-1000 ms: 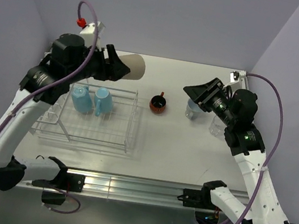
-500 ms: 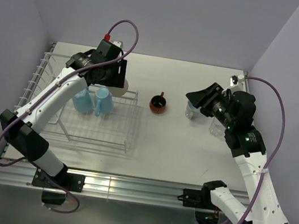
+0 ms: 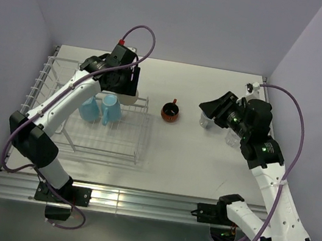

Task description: Load the cups into the dish rack

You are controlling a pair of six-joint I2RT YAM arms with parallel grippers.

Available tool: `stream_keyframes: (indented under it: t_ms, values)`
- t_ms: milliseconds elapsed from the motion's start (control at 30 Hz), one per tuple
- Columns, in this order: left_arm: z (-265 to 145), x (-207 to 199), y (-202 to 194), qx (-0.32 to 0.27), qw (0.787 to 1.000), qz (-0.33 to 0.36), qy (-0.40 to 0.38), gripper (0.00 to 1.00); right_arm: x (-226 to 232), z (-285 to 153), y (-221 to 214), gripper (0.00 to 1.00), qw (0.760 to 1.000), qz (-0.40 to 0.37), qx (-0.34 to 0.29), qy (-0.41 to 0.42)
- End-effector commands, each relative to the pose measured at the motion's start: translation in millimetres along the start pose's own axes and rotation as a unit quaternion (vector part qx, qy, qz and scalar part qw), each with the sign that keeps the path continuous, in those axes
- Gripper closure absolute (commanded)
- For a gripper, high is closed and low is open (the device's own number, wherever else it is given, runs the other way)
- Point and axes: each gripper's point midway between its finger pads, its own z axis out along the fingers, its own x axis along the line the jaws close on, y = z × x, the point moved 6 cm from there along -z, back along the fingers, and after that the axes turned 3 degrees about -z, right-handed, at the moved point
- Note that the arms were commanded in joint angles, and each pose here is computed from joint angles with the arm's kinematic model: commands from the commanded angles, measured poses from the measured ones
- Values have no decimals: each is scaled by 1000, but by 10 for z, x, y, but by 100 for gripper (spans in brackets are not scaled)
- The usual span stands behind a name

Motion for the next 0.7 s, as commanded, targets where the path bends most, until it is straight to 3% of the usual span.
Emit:
stream_keyframes:
  t_ms: [0, 667]
  values:
    - [-56, -80, 85, -25, 1000, 9, -13, 100, 5, -9, 31, 47, 1000, -11, -13, 7]
    - [370, -184, -263, 51, 998, 42, 2, 98, -120, 57, -79, 47, 1000, -13, 0, -8]
